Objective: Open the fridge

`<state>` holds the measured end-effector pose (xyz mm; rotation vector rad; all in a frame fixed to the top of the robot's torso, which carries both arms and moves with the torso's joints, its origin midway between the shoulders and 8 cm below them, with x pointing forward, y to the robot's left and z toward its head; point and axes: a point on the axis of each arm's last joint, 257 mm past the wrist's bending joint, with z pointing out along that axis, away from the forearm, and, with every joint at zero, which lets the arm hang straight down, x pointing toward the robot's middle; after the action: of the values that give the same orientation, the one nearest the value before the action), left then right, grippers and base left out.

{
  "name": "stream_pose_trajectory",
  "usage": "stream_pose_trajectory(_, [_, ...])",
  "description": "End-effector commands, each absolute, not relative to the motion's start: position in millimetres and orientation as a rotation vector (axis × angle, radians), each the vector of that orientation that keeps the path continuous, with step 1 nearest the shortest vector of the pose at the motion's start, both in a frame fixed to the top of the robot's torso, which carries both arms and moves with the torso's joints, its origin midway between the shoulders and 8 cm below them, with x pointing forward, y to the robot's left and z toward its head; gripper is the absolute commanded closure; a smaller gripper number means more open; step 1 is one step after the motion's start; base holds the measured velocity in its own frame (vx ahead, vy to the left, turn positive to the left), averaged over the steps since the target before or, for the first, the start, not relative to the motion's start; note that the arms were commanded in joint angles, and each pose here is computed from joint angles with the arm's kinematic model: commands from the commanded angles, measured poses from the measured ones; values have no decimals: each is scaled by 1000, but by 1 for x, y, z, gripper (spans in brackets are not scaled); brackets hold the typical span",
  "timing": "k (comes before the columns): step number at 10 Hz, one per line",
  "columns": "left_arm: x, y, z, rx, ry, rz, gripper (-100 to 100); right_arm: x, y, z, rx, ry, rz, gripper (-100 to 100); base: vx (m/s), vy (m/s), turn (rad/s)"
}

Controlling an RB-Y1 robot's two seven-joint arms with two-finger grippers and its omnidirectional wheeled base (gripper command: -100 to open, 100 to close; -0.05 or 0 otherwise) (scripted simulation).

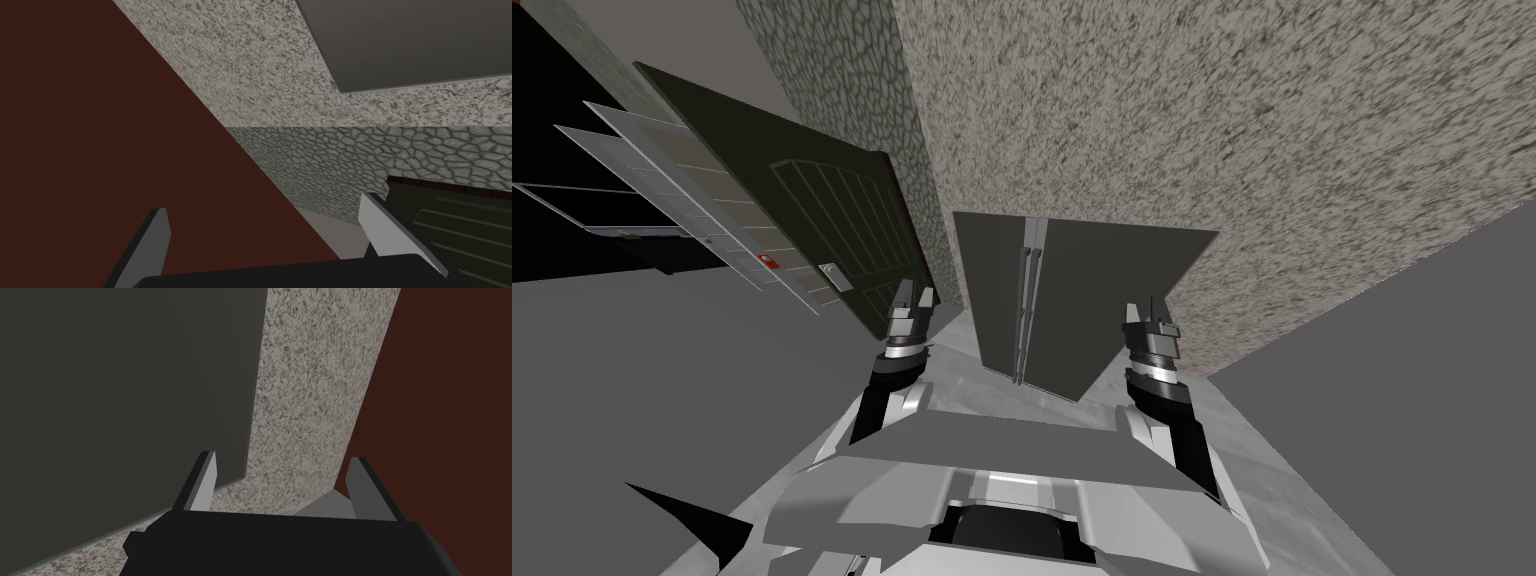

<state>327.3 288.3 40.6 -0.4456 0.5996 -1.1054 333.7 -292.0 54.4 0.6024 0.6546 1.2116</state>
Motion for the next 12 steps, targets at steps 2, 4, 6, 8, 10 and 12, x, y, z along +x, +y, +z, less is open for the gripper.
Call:
stream_pose_trajectory(2, [327,288,41,-446,600,-1105,0,334,-292,54,602,655,1212,0,0,0,0])
stream_pose_trajectory(4, [327,288,41,-445,599,-1105,0,334,-292,54,602,654,1212,0,0,0,0])
stream_pose_trajectory(6, [327,288,41,-445,599,-1105,0,334,-292,55,602,654,1212,0,0,0,0])
stream_pose_trajectory(8, [327,288,41,-445,599,-1105,0,334,-292,55,602,654,1212,0,0,0,0])
stream_pose_trajectory(10, [327,288,41,-445,599,-1105,0,337,-286,54,556,698,1203,-100,14,18,-34])
stream_pose_trajectory(12, [327,288,40,-446,600,-1105,0,341,-281,52,502,747,1189,-100,40,77,-79])
